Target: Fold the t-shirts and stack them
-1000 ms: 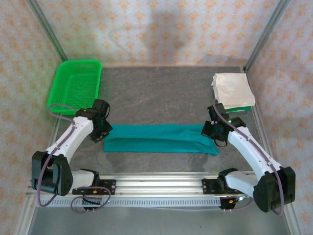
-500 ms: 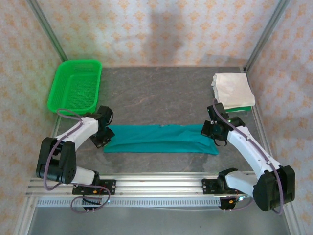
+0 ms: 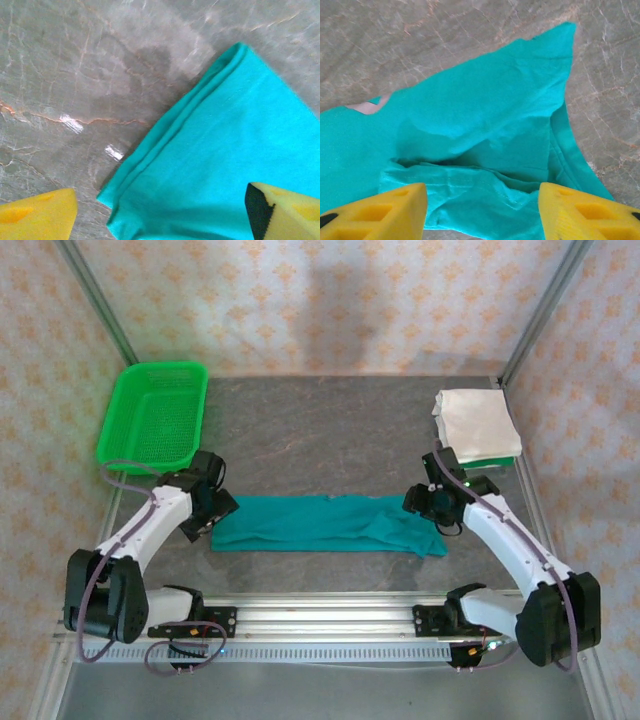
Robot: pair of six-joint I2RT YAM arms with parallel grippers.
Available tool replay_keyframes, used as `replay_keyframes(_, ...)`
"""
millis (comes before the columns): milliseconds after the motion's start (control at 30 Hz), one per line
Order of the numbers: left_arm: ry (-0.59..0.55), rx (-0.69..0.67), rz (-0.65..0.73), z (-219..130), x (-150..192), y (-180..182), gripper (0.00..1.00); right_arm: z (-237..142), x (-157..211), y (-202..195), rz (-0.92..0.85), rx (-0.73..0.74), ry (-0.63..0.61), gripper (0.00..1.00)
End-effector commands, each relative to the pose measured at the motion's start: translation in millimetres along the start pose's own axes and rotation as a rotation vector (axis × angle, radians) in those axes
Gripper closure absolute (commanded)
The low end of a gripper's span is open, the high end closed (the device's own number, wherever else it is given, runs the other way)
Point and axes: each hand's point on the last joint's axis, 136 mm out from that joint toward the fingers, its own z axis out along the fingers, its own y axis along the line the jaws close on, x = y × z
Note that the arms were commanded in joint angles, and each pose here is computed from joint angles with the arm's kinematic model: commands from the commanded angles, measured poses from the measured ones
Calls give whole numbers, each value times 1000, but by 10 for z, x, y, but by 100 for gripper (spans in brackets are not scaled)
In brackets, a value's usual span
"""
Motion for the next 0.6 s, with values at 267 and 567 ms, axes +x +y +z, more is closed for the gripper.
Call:
replay_keyframes(267, 3, 71, 152, -18, 95, -670, 11, 255, 108, 523, -119, -27, 26, 46)
replay_keyframes(567, 38, 32, 164, 198, 197, -619, 11, 636, 227, 723, -167, 52, 96, 64)
